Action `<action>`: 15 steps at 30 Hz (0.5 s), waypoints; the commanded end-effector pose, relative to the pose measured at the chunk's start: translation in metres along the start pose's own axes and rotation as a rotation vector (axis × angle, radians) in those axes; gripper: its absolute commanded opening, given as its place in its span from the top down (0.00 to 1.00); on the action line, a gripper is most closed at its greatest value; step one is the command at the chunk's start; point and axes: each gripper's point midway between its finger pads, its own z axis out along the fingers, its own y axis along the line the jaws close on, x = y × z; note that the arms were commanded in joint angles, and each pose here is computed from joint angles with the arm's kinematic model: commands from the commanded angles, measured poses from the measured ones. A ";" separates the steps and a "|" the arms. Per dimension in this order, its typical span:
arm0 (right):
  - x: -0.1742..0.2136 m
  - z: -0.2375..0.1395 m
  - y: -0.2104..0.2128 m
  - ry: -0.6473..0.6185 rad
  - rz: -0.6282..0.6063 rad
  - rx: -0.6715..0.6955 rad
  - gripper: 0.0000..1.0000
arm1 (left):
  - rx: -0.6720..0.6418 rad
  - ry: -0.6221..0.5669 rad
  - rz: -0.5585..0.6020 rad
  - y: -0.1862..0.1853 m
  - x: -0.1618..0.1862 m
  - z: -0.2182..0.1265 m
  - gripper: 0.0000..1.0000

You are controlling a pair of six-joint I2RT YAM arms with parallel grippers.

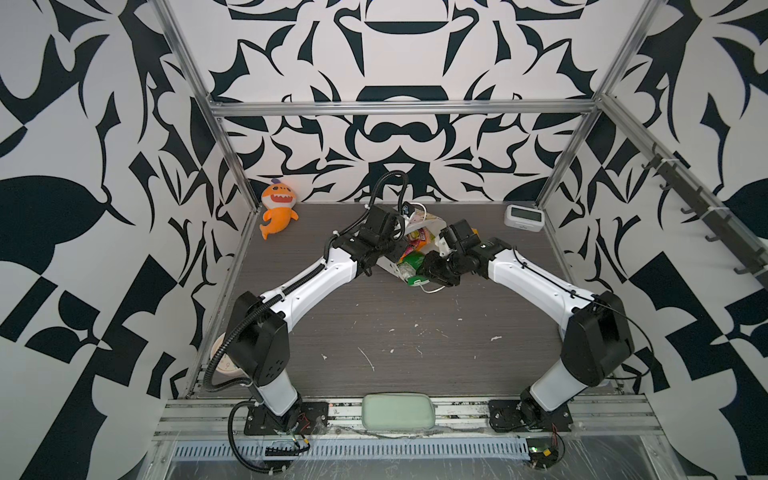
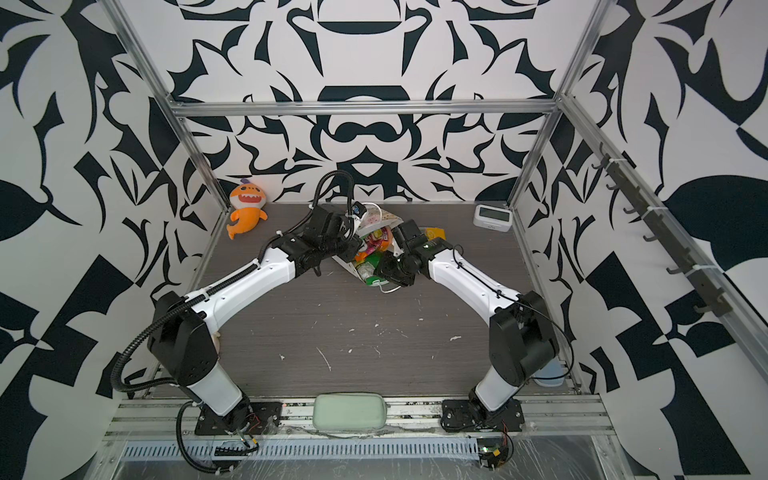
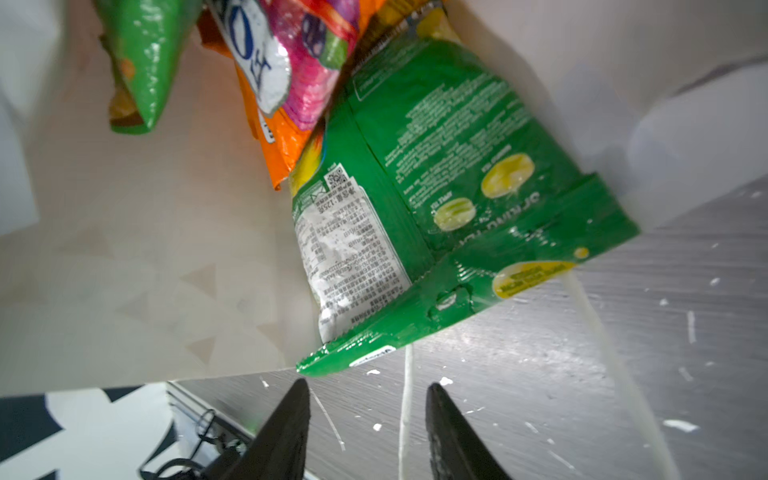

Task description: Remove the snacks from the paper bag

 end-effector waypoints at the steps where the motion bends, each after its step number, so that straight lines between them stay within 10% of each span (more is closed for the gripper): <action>1: -0.003 0.001 0.011 -0.014 0.046 -0.054 0.49 | -0.018 -0.050 -0.022 0.003 -0.009 -0.001 1.00; 15: -0.021 0.026 0.018 -0.068 0.188 -0.142 0.44 | -0.029 -0.046 -0.018 0.004 -0.006 -0.001 1.00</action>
